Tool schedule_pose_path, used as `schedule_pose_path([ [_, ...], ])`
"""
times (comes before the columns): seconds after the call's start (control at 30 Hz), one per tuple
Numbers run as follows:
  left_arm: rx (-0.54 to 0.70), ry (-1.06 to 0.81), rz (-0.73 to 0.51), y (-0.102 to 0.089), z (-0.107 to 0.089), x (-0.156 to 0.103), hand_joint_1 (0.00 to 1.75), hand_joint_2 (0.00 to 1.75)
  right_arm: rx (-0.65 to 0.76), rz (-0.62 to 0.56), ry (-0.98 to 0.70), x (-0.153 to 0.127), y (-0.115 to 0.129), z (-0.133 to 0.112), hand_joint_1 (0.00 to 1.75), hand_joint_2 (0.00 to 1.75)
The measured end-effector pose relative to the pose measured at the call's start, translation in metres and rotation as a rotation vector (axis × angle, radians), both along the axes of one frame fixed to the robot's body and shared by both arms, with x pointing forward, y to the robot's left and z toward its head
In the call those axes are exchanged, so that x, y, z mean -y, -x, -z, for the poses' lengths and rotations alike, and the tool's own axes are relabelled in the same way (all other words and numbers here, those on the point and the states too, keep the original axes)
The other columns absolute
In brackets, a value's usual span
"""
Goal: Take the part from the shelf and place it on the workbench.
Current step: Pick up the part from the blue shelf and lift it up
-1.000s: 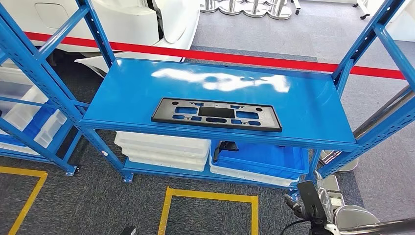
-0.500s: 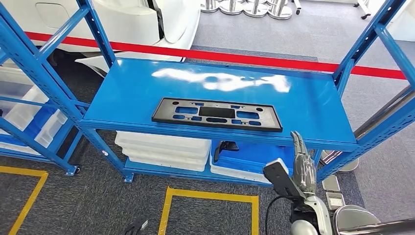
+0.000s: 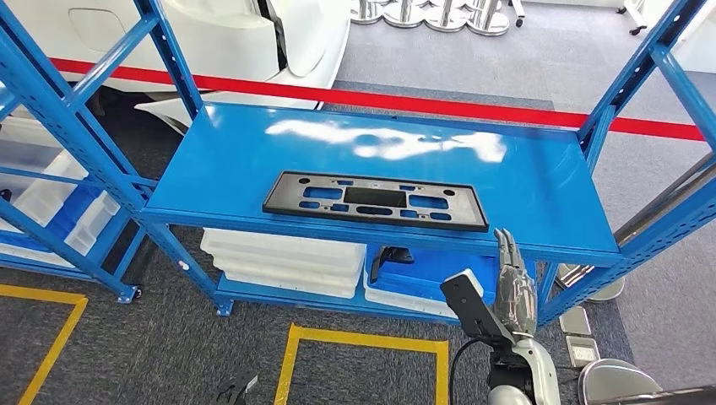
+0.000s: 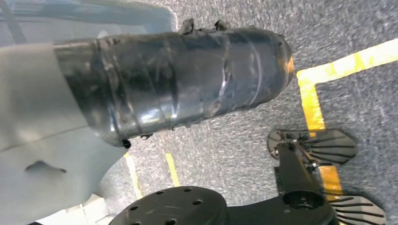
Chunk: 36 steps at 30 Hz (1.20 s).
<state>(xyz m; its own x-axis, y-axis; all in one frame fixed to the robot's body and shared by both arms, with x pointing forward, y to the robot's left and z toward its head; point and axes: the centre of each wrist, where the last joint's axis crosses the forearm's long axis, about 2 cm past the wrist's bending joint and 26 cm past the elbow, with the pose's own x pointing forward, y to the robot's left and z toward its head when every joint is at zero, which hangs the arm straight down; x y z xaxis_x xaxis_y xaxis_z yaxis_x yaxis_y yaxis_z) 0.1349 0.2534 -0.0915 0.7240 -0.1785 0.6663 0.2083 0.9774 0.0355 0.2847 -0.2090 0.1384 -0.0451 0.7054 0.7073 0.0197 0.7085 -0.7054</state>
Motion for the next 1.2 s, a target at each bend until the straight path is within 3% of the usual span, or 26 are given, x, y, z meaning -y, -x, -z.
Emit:
schedule_pose_path([
  [0.4, -0.008, -0.007, 0.007, -0.001, 0.0, 0.0, 0.0, 0.0, -0.069, 0.035, 0.047, -0.002, 0.001, 0.004, 0.0, 1.75],
  [0.57, -0.02, -0.044, 0.043, -0.006, -0.001, -0.01, 0.0, 0.0, -0.086, 0.105, 0.36, 0.001, 0.015, 0.049, 0.0, 1.75],
  [0.93, -0.014, -0.016, 0.087, -0.013, -0.005, 0.007, 0.0, 0.0, -0.128, 0.013, 0.595, 0.0, 0.011, 0.062, 0.0, 1.75],
  [1.2, -0.006, -0.014, 0.123, -0.021, -0.007, 0.009, 0.0, 0.0, -0.065, -0.075, 0.726, -0.017, -0.003, 0.049, 0.0, 1.75],
])
